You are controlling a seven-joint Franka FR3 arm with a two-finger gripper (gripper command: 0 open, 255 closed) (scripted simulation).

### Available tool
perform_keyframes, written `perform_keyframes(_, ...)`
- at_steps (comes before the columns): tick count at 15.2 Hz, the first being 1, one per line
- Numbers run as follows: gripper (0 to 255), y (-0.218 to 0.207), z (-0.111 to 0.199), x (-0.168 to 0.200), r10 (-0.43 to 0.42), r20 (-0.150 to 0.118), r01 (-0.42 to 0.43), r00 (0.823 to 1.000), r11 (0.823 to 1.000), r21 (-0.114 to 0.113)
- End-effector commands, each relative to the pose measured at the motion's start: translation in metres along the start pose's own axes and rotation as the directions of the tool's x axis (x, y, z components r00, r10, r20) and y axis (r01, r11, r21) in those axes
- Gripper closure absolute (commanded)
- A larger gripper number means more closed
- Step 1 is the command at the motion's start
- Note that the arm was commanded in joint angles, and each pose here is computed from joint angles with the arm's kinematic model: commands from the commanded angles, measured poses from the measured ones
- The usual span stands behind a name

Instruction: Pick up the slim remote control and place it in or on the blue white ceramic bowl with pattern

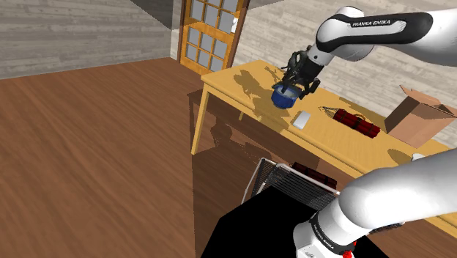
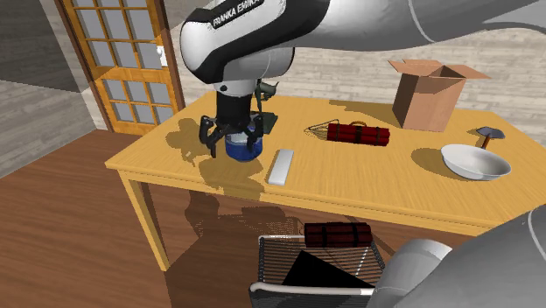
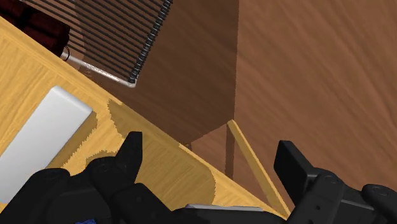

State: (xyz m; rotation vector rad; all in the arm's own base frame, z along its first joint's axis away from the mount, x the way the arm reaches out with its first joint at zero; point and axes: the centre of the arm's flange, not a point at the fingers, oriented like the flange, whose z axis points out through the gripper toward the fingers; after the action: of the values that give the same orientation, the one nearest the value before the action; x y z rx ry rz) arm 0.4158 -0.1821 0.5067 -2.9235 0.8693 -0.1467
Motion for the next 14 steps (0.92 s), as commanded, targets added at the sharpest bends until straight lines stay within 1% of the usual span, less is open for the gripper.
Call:
perform_keyframes(1, 0, 0.016, 0.012, 0.016, 0.047, 0.003, -0.047, 0.999, 0.999, -0.011)
perform_keyframes(4, 0, 0.042, 0.03, 0.038, 0.115, 0.008, -0.115, 0.993, 0.993, -0.026)
perform_keyframes(7, 0, 0.07, 0.048, 0.058, 0.183, 0.012, -0.183, 0.983, 0.982, -0.042)
perform_keyframes(10, 0, 0.1, 0.065, 0.076, 0.251, 0.015, -0.249, 0.968, 0.967, -0.057)
perform_keyframes(14, 0, 0.141, 0.088, 0.097, 0.338, 0.017, -0.336, 0.941, 0.938, -0.079)
